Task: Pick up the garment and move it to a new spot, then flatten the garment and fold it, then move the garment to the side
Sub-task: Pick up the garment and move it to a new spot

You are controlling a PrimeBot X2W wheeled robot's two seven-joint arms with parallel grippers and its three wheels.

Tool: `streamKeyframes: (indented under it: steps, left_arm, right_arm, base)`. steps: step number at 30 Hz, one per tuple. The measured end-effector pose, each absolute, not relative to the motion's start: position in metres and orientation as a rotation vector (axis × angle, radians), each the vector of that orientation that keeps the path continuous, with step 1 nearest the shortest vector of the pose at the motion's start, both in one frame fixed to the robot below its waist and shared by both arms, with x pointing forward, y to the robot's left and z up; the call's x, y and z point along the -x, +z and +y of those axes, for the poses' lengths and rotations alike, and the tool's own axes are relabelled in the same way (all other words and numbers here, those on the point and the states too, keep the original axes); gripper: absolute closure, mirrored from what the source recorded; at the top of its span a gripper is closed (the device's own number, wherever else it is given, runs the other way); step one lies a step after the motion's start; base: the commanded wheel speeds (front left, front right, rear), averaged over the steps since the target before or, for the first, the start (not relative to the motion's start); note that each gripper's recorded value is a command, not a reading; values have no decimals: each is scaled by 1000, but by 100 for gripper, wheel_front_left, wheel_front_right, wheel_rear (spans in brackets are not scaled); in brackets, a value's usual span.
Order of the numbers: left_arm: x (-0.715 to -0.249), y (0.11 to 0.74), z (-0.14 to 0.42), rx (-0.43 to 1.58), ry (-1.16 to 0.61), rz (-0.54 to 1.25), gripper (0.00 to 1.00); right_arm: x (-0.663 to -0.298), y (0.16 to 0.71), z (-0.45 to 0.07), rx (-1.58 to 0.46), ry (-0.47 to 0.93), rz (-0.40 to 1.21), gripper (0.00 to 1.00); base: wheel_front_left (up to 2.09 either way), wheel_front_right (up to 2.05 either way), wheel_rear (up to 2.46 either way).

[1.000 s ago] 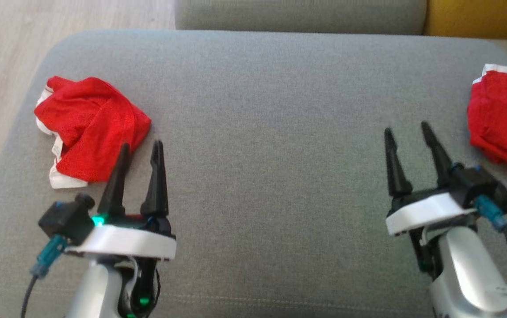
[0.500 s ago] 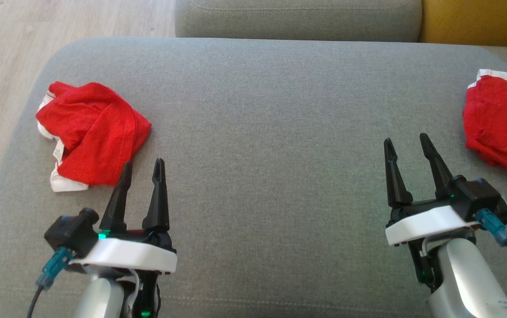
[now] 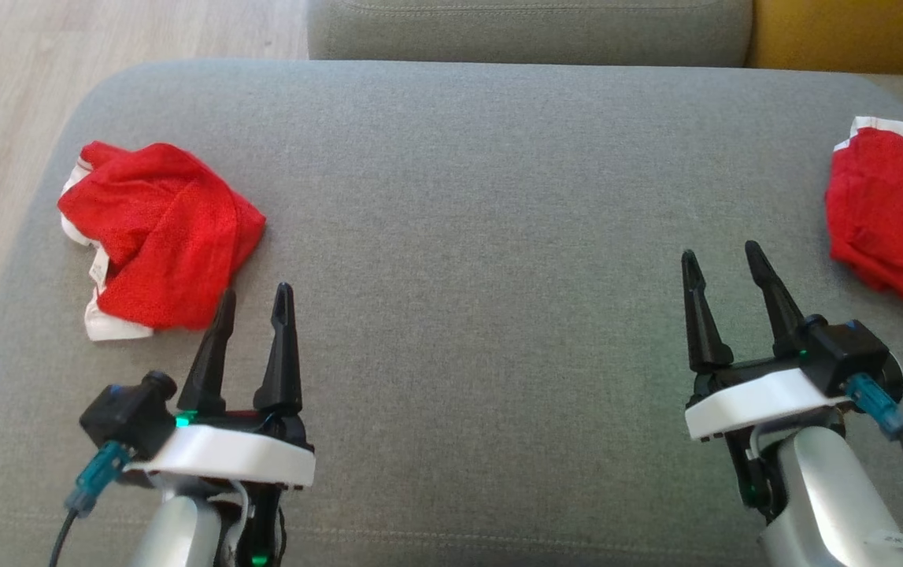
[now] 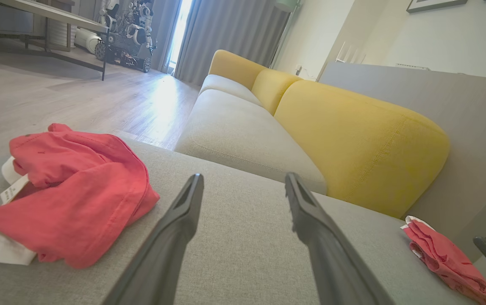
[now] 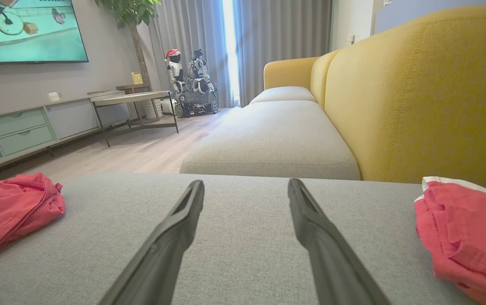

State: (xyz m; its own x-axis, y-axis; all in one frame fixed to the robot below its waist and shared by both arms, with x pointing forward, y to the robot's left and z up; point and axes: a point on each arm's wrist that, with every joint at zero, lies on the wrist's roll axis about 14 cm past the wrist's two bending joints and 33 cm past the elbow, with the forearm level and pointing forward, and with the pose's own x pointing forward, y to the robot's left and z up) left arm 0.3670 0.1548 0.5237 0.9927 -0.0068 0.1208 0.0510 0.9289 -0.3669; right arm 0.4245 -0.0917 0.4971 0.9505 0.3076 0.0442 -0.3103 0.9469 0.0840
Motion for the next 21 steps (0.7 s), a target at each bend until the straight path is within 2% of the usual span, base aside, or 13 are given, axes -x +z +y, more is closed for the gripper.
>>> streamKeyframes:
  steps: [12, 21]
  left_arm:
    - [-369, 511, 135, 373, -94, -70, 0]
    - [-366, 511, 148, 369, -53, -78, 0]
  right_arm:
    - [-424, 495, -113, -92, 253, -27, 0]
    - [-428, 491, -96, -105, 296, -13, 0]
  base:
    - [0, 0, 0]
    - [0, 0, 0]
